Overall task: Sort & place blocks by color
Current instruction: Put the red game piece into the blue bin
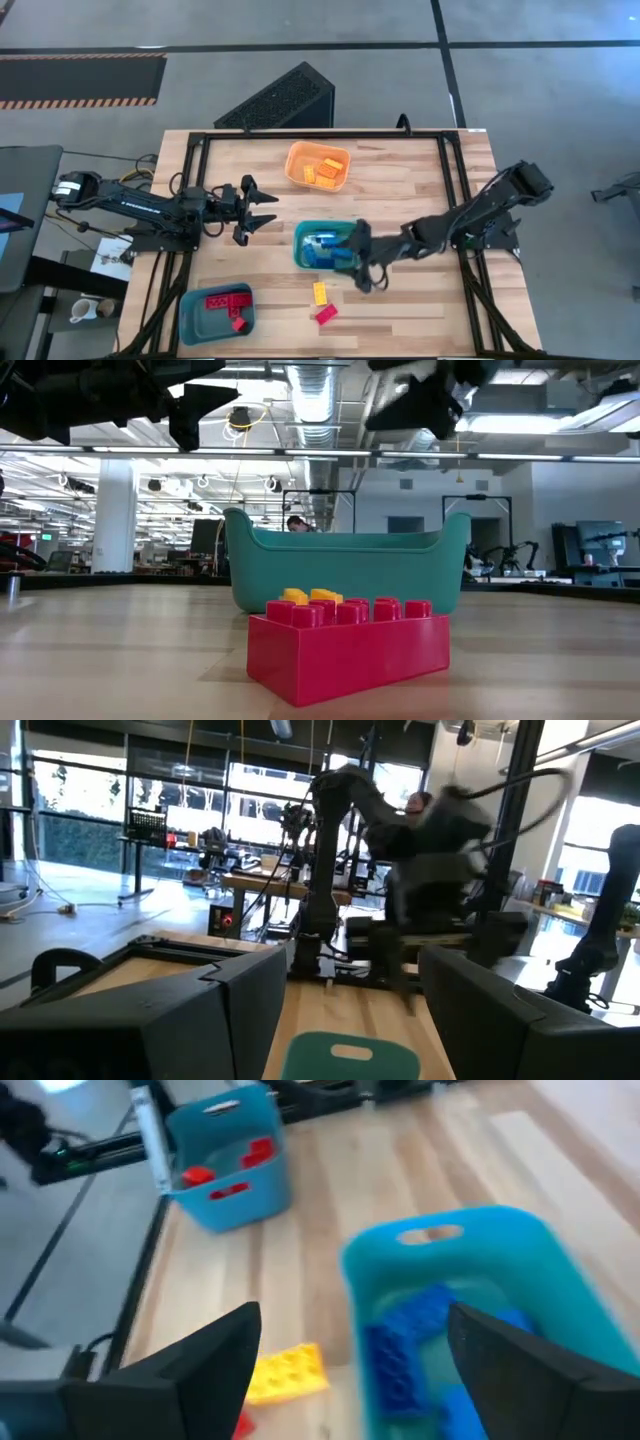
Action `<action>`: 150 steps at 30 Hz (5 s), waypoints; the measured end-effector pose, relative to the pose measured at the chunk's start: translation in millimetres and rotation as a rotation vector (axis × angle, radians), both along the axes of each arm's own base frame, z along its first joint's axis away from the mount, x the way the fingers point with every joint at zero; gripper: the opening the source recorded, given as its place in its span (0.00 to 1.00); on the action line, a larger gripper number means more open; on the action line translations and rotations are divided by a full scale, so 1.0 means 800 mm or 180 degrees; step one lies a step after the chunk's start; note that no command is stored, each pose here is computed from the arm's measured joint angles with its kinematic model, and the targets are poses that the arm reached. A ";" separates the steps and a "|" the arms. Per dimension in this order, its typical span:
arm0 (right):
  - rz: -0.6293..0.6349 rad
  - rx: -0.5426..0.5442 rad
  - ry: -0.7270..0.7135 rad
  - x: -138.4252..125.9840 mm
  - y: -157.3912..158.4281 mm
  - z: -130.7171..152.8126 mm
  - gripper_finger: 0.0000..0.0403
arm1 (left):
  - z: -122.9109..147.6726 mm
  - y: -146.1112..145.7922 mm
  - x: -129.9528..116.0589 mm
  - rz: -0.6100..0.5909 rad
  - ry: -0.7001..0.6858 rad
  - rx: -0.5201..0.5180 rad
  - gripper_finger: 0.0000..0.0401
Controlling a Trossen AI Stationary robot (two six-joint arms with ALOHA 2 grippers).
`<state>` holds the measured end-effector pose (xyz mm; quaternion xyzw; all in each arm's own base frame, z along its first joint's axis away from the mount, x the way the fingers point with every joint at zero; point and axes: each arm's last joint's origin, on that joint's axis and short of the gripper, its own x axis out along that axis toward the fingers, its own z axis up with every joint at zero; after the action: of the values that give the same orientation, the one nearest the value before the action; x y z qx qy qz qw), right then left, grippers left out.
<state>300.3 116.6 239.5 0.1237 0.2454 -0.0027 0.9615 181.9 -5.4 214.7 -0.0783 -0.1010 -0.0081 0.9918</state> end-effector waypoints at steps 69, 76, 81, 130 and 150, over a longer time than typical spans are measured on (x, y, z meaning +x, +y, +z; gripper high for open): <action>0.0609 -0.0089 0.1600 0.075 0.141 -0.125 0.75 | 0.026 -0.009 -0.018 -0.0843 -0.0500 0.0077 0.54; 0.0486 -0.0121 0.1635 0.073 0.146 -0.137 0.75 | 0.025 -0.009 -0.017 -0.0840 -0.0487 0.0074 0.54; 0.0351 -0.0174 0.1706 0.072 0.153 -0.159 0.75 | 0.025 -0.009 -0.017 -0.0831 -0.0482 0.0072 0.54; 0.0388 -0.0134 -0.0617 0.156 0.058 -0.013 0.38 | 0.040 -0.020 -0.044 -0.1395 -0.0574 0.0126 0.54; 0.0158 -0.0286 -0.0843 0.158 0.067 0.008 0.36 | 0.049 -0.017 -0.046 -0.0979 -0.0912 0.0455 0.54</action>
<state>426.6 170.1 246.0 0.0737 0.1189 0.0265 0.9898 144.8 -18.6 253.7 -0.0203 -0.2269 -0.1774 0.9574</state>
